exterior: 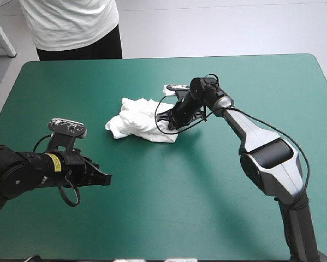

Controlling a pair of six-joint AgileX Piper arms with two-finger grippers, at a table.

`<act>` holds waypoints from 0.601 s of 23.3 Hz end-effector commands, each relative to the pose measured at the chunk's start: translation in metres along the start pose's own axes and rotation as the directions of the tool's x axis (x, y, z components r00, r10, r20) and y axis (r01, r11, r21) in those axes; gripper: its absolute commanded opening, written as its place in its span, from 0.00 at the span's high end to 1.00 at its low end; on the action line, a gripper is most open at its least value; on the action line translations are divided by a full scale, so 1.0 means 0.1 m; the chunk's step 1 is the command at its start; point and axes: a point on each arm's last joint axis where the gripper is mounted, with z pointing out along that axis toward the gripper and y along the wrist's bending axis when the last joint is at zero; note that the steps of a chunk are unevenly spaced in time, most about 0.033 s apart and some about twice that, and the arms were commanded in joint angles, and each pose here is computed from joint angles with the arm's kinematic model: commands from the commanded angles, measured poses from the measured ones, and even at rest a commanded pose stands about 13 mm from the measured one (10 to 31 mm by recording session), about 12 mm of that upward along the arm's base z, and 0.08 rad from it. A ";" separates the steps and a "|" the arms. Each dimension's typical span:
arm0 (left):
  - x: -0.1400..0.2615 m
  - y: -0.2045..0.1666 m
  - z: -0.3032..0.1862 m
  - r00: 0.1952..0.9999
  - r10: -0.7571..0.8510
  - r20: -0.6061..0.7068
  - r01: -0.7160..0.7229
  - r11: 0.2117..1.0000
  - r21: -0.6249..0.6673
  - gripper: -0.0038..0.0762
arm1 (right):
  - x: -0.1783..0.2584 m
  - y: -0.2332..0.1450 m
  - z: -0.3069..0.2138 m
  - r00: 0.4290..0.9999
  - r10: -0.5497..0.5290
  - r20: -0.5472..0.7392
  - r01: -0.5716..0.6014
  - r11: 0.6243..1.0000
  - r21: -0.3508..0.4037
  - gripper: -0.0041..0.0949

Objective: Fold the cloth

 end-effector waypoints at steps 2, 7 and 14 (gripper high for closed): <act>0.01 -0.01 -0.08 1.000 -0.010 -0.011 0.010 1.000 0.008 0.96 | -0.04 0.07 -0.30 0.997 -0.050 0.053 0.049 0.999 0.019 0.98; 0.03 -0.05 -0.08 0.999 -0.026 -0.024 0.027 0.998 0.054 0.96 | -0.04 -0.08 -0.47 0.996 -0.037 0.086 0.024 0.988 0.154 0.98; 0.03 -0.08 -0.09 0.999 -0.036 -0.035 0.039 0.995 0.089 0.96 | 0.36 -0.62 -0.93 0.981 0.024 0.193 -0.065 0.975 0.213 0.98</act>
